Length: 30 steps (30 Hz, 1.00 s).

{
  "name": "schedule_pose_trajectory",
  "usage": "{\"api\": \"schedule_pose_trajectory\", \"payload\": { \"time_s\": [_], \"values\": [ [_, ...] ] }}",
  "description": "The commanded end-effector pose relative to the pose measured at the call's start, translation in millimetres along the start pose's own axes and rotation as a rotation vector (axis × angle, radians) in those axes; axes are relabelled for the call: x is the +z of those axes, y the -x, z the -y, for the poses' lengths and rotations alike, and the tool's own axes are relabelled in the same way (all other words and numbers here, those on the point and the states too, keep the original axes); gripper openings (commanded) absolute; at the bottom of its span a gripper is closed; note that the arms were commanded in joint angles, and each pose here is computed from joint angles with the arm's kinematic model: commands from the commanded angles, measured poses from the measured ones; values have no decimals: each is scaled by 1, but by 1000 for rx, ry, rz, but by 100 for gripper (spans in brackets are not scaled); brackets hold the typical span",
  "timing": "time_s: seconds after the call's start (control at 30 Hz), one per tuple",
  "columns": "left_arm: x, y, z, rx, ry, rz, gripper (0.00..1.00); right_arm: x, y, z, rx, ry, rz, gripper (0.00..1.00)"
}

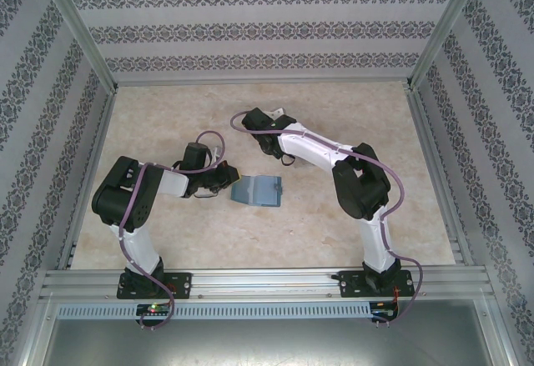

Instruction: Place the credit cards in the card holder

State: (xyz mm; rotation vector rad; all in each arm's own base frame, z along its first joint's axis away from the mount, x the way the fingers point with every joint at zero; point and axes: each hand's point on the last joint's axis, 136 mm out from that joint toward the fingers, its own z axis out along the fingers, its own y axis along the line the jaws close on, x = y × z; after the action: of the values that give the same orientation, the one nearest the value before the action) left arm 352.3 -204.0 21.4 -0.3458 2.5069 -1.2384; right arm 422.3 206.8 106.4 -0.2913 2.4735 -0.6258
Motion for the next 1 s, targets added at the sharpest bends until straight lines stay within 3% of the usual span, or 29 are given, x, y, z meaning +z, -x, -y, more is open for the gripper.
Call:
{"api": "schedule_pose_trajectory", "payload": {
  "time_s": [0.0, 0.27, 0.63, 0.97],
  "values": [
    [11, -17, -49, -65, 160, -28, 0, 10, -7, 0, -28, -27, -32, 42],
    [12, -17, -49, -70, 157, -32, 0, 22, -12, -4, -27, -27, -59, 50],
    [12, -18, -50, -70, 158, -37, 0, 1, 10, 18, -46, -136, 48, 48],
    [12, -17, -50, -66, 164, -35, 0, -1, 12, 24, -74, -174, 47, 46]
  ]
}}
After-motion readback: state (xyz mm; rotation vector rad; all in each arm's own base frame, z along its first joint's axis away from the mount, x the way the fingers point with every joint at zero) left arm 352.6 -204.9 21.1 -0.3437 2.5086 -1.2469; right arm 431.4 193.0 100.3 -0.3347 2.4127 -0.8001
